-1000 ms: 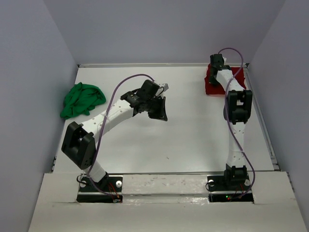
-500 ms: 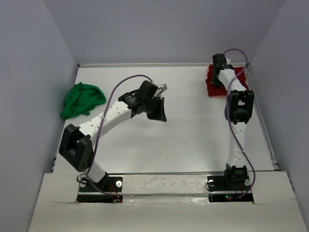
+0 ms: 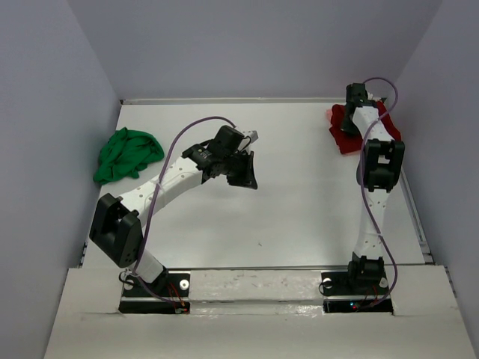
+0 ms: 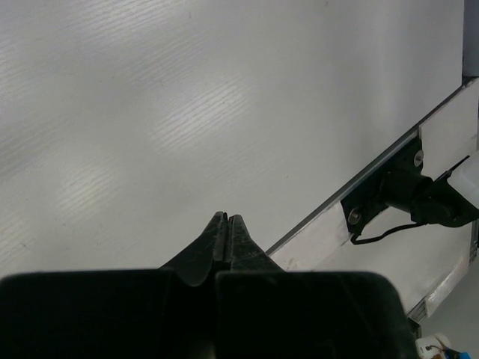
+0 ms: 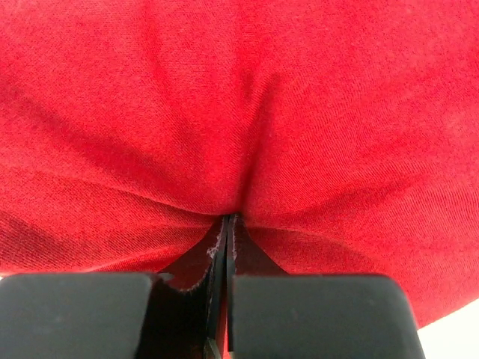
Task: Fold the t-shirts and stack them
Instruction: Neatly place the folded tshirt to the corner
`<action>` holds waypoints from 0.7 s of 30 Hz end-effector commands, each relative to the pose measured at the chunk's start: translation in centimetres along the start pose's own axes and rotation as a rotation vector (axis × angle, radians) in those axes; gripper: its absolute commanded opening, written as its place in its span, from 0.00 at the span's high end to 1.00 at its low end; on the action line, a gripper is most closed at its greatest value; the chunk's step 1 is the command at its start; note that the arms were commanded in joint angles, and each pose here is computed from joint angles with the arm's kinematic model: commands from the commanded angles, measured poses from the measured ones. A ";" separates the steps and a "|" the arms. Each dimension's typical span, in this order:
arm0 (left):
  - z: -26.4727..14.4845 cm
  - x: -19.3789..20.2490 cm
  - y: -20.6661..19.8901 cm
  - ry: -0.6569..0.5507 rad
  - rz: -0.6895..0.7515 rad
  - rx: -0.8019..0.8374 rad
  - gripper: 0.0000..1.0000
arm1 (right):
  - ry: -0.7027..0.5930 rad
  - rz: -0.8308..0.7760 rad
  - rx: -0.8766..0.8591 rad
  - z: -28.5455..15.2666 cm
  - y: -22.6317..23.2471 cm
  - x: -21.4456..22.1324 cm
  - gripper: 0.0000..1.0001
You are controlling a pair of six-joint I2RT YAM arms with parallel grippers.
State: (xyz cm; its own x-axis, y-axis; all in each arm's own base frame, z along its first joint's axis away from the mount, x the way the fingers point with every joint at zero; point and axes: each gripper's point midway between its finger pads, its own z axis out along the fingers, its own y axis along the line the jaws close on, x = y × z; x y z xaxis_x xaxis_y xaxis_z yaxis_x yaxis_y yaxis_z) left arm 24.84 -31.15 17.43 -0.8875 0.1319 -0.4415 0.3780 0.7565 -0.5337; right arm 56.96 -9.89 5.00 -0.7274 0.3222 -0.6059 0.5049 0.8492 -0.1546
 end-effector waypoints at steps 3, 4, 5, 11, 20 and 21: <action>-0.7 -0.4 -1.6 -0.021 0.007 0.062 1.00 | 0.006 -0.107 -0.108 -0.2 1.6 0.5 1.00; -0.7 -0.4 -1.7 -0.021 0.008 0.064 1.00 | 0.004 -0.121 -0.121 -0.2 1.8 0.4 1.00; -0.6 -0.3 -1.6 -0.019 0.006 0.065 1.00 | 0.010 -0.131 -0.137 -0.1 2.0 0.5 1.00; -0.2 -0.1 -1.5 -0.008 0.002 0.069 1.00 | -0.057 -0.173 -0.158 -1.7 3.4 -1.2 0.96; 0.2 0.1 -1.5 -0.005 0.004 0.083 1.00 | -0.214 -0.176 -0.177 -7.3 3.9 -6.3 0.40; 0.2 0.1 -1.5 -0.005 0.005 0.083 1.00 | -0.223 -0.175 -0.174 -7.7 3.8 -6.8 0.37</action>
State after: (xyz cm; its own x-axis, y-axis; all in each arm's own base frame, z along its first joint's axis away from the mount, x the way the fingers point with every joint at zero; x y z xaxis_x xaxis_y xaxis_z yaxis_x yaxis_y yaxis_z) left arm 24.94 -31.95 17.86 -0.8853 0.1193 -0.4495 0.3858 0.7280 -0.5667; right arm 58.20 -6.94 6.89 -0.7773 0.1294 -0.6156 0.2965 0.9385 -0.1770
